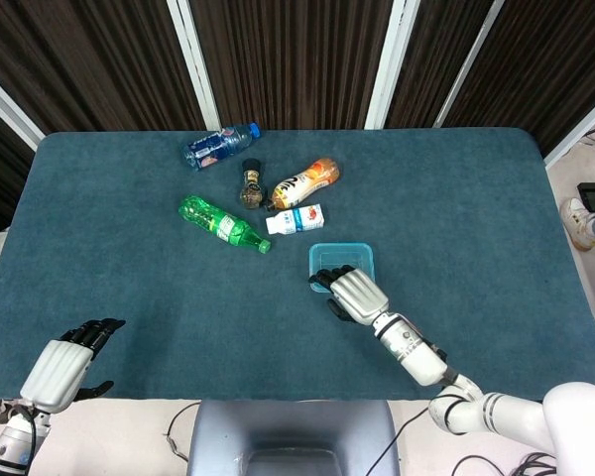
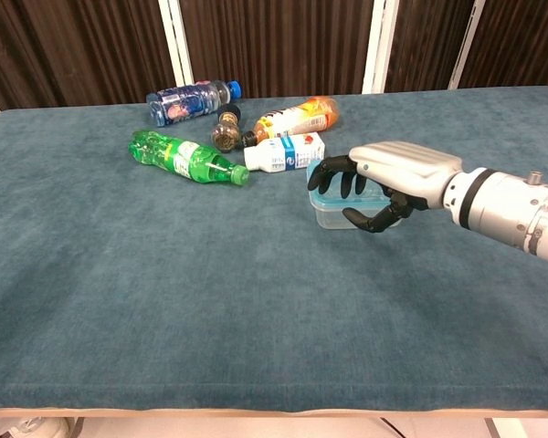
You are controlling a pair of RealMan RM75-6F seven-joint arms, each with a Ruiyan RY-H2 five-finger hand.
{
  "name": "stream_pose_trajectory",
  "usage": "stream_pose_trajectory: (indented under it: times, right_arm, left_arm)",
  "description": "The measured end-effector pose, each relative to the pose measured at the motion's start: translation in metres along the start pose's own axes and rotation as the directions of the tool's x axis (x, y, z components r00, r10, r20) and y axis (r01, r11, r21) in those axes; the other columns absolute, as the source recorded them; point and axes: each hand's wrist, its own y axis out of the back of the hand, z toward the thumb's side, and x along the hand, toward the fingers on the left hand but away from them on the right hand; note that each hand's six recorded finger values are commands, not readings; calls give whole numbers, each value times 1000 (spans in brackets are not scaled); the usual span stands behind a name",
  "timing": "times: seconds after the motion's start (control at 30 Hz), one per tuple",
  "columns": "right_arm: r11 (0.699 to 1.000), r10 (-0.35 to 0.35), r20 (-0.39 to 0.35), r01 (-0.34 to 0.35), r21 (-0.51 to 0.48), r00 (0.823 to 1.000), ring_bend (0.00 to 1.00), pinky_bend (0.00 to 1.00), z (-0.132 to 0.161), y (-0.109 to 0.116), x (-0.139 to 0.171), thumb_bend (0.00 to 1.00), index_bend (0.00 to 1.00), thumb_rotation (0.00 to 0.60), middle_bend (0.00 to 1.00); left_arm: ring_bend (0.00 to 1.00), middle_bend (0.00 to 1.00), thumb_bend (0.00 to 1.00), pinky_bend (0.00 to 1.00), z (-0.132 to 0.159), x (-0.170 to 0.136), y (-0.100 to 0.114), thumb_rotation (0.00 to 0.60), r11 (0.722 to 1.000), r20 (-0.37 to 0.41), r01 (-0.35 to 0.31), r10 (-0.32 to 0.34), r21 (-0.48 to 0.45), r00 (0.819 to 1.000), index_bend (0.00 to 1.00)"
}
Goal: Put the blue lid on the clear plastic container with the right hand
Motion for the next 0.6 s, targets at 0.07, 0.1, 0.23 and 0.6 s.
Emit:
stream_pose_trajectory:
  times: [0.07, 0.1, 0.23, 0.6]
  right_arm:
    - [1000, -1, 0, 1, -5, 1000, 380, 460, -1, 0, 0, 652, 374, 600, 389]
    - [1000, -1, 0, 1, -7, 1000, 380, 460, -1, 0, 1, 652, 374, 600, 389]
    - [1000, 1, 4, -1, -10, 1000, 380, 460, -4, -2, 1, 652, 374, 600, 389]
    - [1000, 12, 12, -11, -26, 1000, 380, 460, -9, -6, 1, 652, 373, 600, 389]
  left_arm:
    - [215, 193, 330, 425, 0, 0, 0, 600, 1000, 0, -1, 1, 0, 1000, 179]
    - [216, 193, 330, 425, 0, 0, 0, 600, 1000, 0, -1, 1, 0, 1000, 179]
    - [215, 194, 330, 424, 0, 0, 0, 600, 1000, 1, -1, 1, 0, 1000, 179]
    - [216, 195, 330, 425, 0, 0, 0, 600, 1000, 1, 1, -1, -1, 1000, 179]
